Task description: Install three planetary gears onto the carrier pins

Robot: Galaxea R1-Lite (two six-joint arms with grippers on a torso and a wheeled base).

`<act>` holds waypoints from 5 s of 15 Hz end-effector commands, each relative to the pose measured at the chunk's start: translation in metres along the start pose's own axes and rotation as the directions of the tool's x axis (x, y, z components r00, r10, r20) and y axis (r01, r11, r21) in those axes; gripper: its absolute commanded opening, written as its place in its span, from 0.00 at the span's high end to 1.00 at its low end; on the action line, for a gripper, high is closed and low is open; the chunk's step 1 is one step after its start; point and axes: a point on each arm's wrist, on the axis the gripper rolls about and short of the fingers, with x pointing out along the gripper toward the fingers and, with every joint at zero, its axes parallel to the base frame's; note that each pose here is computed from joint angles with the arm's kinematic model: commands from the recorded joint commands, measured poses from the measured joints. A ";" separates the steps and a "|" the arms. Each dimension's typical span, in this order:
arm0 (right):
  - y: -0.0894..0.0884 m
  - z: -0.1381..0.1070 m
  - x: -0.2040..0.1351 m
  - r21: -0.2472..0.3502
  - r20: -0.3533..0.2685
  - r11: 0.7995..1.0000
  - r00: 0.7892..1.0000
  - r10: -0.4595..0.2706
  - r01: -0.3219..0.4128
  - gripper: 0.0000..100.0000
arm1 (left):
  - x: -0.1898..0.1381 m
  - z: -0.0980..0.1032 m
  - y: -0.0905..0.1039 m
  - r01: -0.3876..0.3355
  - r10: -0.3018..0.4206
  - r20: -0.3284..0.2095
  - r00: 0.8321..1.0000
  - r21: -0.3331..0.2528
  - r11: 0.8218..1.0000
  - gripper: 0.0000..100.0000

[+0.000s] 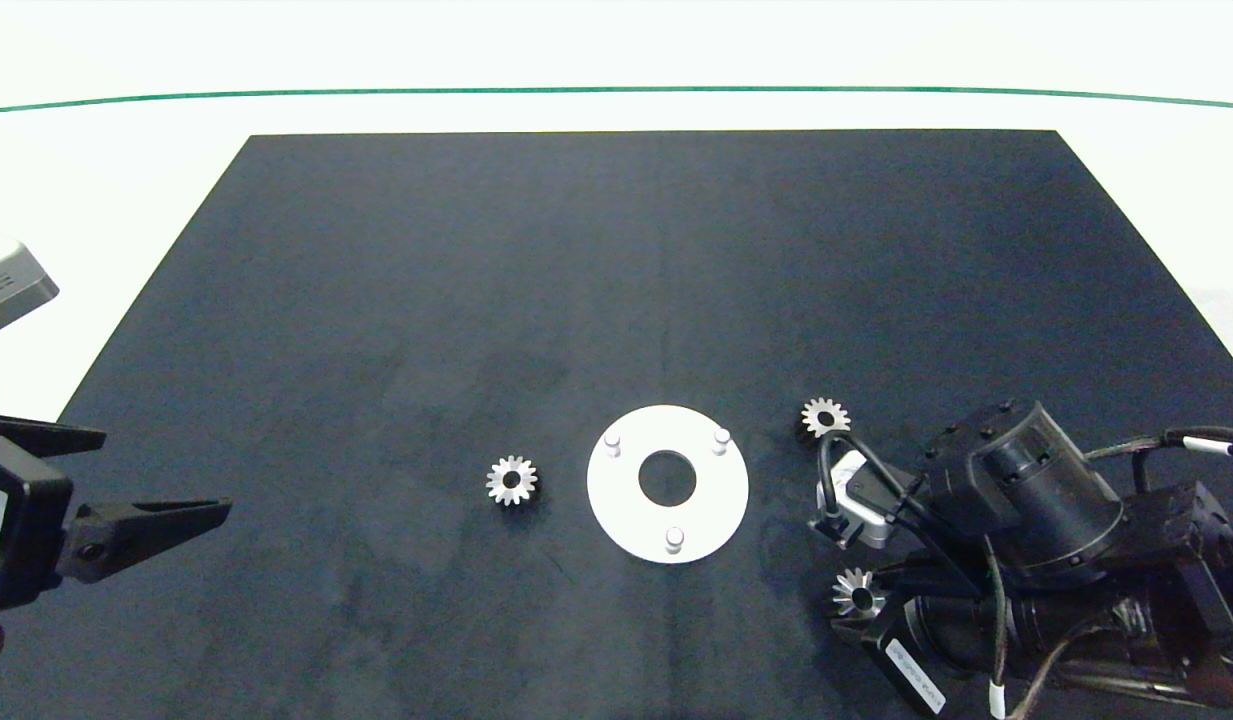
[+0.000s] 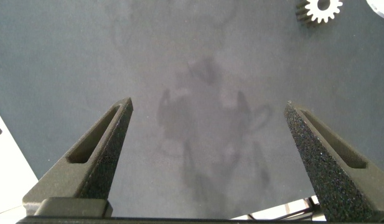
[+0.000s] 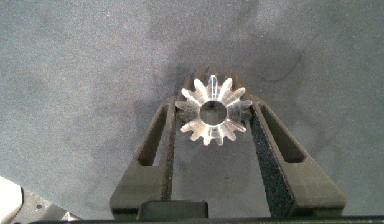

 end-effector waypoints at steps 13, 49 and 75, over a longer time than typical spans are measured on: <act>0.000 0.000 -0.006 0.005 0.020 1.000 1.000 -0.023 0.023 0.93 | -0.005 -0.001 0.000 -0.005 0.004 0.013 1.000 0.012 1.000 0.00; 0.067 0.118 0.000 -0.259 0.050 0.966 0.998 0.036 -0.022 0.93 | -0.021 -0.001 0.007 -0.072 0.073 0.064 0.995 -0.008 0.997 0.00; -0.041 0.084 -0.108 -0.002 0.173 0.993 0.978 -0.114 0.117 0.00 | -0.027 -0.001 0.011 -0.108 0.109 0.076 0.991 -0.016 0.994 0.00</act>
